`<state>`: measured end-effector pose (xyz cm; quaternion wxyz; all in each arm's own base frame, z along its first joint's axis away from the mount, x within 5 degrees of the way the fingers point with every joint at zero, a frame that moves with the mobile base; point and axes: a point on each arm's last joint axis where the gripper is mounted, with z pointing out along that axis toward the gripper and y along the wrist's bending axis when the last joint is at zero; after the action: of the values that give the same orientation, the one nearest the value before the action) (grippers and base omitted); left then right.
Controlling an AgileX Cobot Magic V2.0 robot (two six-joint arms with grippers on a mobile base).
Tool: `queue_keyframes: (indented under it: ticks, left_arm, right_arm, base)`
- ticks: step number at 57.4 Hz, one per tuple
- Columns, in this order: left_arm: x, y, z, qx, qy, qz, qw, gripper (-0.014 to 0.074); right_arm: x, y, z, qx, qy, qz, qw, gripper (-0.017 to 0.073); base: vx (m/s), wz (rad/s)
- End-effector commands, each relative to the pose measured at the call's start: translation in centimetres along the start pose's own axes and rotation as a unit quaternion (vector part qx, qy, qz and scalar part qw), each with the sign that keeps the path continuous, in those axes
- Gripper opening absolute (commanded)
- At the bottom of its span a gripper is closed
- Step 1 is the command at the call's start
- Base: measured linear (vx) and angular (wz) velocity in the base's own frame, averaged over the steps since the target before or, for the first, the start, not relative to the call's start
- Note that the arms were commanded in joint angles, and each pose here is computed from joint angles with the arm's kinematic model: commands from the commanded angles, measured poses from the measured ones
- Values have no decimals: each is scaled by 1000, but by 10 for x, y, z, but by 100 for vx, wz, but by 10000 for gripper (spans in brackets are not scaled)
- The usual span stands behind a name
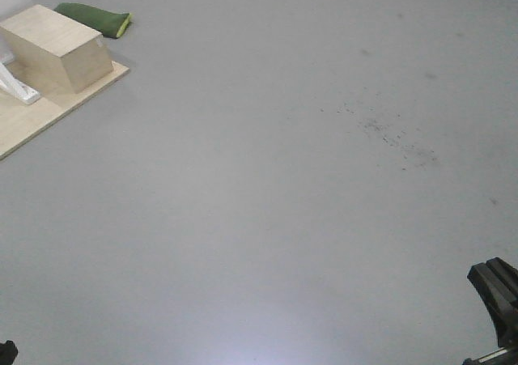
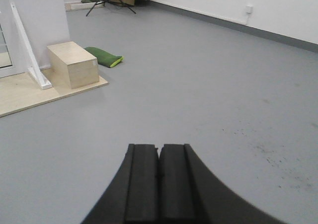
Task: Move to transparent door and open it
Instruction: 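Turn and drive the base toward the white-framed glass sliding door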
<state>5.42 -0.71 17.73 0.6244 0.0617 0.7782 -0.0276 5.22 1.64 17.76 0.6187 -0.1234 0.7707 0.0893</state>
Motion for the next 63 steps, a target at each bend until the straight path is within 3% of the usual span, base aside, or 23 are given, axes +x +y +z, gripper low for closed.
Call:
queue_keyframes:
  ticks: [1, 33, 63]
  left_arm:
    - [-6, 0, -1, -2, -47, -3, 999, -3]
    - [-6, 0, -1, -2, -47, -3, 999, -3]
    - [-6, 0, -1, -2, -47, -3, 999, -3]
  right_arm:
    - [-7, 0, -1, 1, -47, -4, 999, -4]
    - [-7, 0, -1, 1, -47, -4, 999, -4]
    - [-7, 0, -1, 1, -47, -4, 999, -4]
  base:
    - [59, 45]
    - [62, 51]
    - [57, 72]
